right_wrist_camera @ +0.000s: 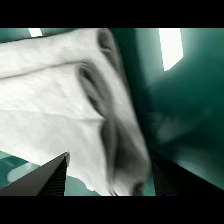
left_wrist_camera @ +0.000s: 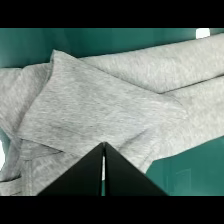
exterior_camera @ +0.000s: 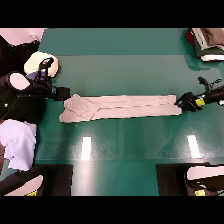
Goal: Fold the shirts.
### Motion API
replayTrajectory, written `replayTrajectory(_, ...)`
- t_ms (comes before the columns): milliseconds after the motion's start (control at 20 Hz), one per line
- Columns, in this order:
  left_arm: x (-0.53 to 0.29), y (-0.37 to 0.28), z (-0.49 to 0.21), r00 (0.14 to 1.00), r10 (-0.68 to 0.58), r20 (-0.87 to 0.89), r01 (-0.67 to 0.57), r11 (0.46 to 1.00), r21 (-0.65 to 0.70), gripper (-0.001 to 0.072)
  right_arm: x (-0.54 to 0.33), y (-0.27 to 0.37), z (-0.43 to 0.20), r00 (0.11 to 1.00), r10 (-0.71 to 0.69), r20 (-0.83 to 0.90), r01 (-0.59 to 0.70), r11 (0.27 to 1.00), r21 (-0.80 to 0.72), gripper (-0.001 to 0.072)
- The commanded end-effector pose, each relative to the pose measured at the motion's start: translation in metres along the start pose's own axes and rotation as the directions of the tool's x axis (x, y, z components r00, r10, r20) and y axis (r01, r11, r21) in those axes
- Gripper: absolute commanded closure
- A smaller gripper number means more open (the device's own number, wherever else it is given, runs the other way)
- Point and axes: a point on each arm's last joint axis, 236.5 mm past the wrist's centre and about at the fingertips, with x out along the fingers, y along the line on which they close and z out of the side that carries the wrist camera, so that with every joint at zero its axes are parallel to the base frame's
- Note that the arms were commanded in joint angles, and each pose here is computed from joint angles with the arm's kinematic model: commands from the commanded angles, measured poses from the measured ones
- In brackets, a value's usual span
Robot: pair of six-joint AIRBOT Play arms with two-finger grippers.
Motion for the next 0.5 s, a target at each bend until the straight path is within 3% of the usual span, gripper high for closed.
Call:
replayTrajectory(0,0.000,-0.018,-0.003,0.998,-0.068,-0.012,0.068,0.998,0.001,0.0685,0.024,0.013,0.006,0.999,0.032,-0.041,-0.033,0.999,-0.042,0.0123)
replayTrajectory(50,0.002,-0.025,-0.004,0.997,-0.075,-0.015,0.075,0.997,0.014,0.0686,0.029,0.017,0.007,0.998,0.027,-0.050,-0.030,0.998,-0.058,0.0147)
replayTrajectory(100,0.005,-0.035,-0.008,0.996,-0.086,-0.024,0.087,0.996,0.036,0.0686,0.033,0.021,0.009,0.998,0.023,-0.052,-0.027,0.997,-0.074,0.0240)
replayTrajectory(200,0.017,-0.060,-0.019,0.992,-0.113,-0.064,0.117,0.990,0.074,0.0687,0.039,0.028,0.007,0.998,0.021,-0.064,-0.029,0.991,-0.129,0.0575)
replayTrajectory(250,0.025,-0.076,-0.026,0.988,-0.130,-0.085,0.137,0.987,0.086,0.0686,0.041,0.032,0.003,0.996,0.023,-0.080,-0.035,0.988,-0.148,0.0697)
replayTrajectory(450,0.069,-0.143,-0.040,0.968,-0.190,-0.166,0.220,0.958,0.184,0.0687,0.027,0.064,-0.005,0.994,0.068,-0.082,-0.084,0.973,-0.213,0.0699)
